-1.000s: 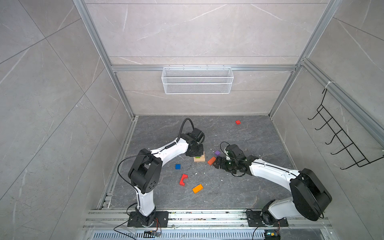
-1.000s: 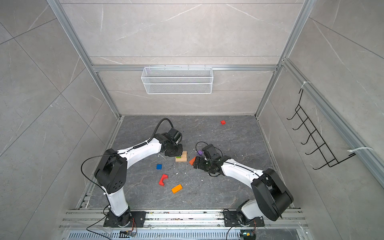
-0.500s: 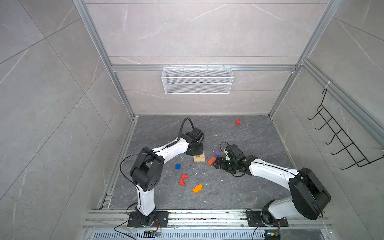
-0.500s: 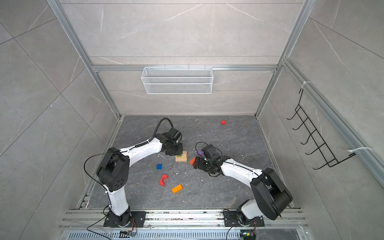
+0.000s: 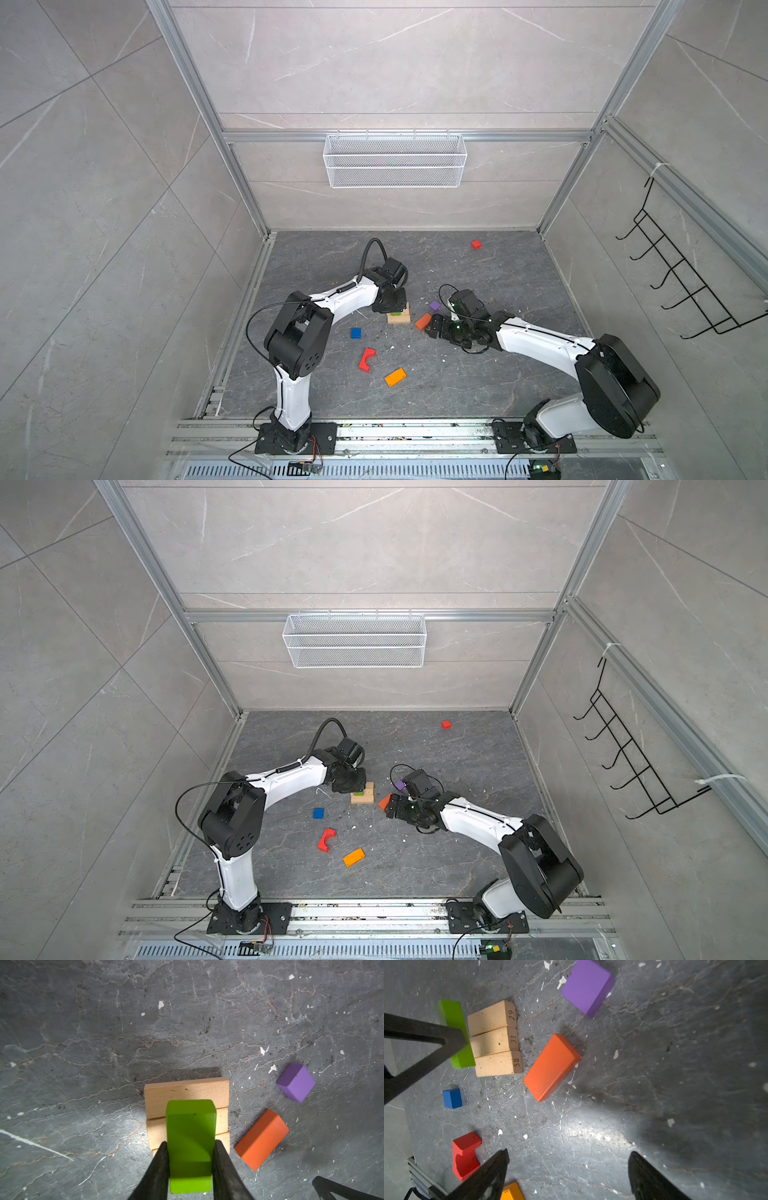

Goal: Build the wood block tower
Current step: 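Lower the green bar onto the top wood bar with the left gripper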

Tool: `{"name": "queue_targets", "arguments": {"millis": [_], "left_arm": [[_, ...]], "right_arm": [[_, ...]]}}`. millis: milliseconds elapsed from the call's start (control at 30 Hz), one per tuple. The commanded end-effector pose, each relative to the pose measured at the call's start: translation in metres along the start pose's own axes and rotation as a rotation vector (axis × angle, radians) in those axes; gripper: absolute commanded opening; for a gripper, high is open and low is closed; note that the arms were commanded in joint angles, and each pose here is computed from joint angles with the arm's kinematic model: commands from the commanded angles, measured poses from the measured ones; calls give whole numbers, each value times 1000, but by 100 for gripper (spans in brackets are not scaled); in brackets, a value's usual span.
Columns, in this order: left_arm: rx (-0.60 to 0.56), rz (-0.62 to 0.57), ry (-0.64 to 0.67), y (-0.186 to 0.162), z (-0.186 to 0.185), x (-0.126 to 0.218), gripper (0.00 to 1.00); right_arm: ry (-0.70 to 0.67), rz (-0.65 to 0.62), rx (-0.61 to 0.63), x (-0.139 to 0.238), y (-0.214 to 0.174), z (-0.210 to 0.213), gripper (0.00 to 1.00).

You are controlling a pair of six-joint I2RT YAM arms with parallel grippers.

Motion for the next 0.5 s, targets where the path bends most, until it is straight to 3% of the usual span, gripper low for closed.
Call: {"name": "queue_targets", "arguments": {"millis": [0,467], "left_arm": [[22,-5,10,-1,4,0,0],[29,9,12,-1,5,-7,2]], "right_arm": [[-1,8,-5,-4,-2,1,89],[-4,15,-7,-6,-4,-1,89]]}}
Point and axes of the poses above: each gripper's point midway between its finger pads, its own x axis back along the fingers, its own z axis along the line the jaws close on, y = z × x, the point moved 2 cm from there along x, back along the fingers, and after that the axes turned 12 degrees about -x, right-handed, at the moved point
